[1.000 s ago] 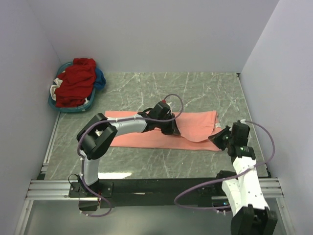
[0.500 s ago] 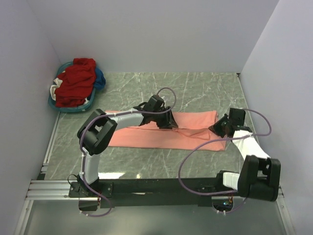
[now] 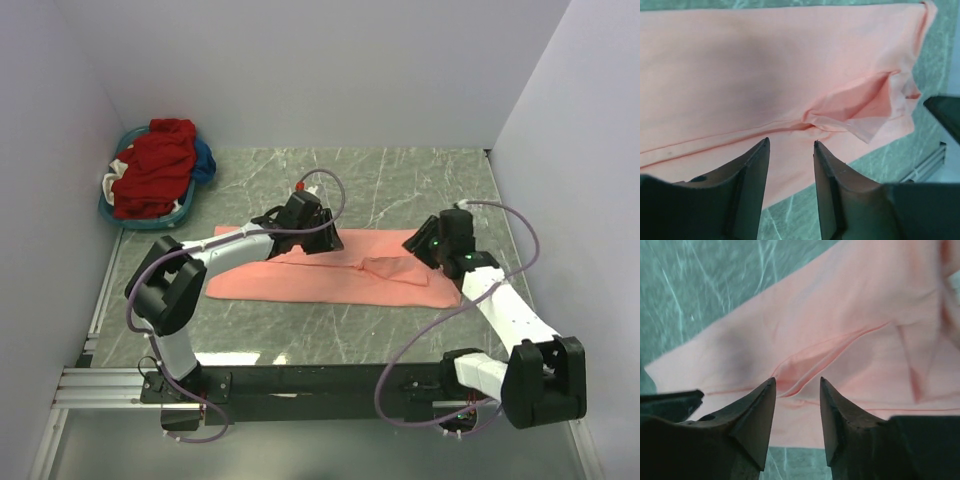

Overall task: Fold and stack the t-shirts
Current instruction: Fold the tshirt

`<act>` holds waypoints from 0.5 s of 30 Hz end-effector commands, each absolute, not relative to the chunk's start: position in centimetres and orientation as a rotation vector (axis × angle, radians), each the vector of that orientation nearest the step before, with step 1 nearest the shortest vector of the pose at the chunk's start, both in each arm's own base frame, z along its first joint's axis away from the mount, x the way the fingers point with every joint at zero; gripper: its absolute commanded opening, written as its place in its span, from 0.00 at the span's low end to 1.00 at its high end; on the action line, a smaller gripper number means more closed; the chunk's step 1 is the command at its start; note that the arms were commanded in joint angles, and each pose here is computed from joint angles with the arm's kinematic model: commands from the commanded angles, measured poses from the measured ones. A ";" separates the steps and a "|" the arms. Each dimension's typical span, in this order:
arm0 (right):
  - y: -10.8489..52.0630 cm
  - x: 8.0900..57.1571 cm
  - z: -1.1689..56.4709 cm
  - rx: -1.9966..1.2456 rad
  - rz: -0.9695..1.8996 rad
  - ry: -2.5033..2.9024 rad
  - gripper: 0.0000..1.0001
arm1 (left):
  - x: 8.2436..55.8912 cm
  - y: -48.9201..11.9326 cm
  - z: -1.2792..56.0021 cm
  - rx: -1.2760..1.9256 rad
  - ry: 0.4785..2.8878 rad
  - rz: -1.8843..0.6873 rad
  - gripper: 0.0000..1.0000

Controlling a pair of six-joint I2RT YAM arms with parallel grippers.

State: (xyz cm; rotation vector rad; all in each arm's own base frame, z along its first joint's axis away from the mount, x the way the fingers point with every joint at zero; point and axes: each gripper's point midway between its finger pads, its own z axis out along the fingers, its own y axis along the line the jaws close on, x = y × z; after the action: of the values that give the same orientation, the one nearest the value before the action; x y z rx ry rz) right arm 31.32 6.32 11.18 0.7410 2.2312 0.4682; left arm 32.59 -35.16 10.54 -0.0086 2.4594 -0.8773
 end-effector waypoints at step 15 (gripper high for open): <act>11.8 36.8 5.2 0.624 0.351 2.420 0.41 | 31.4 -31.0 9.7 0.014 2.453 -0.679 0.46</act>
State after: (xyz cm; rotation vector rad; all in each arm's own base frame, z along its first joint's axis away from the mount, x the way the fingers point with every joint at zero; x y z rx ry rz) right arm 33.43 11.10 3.26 0.6678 2.4948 0.3367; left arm 31.34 -31.72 7.91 -0.0136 2.5067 -0.6985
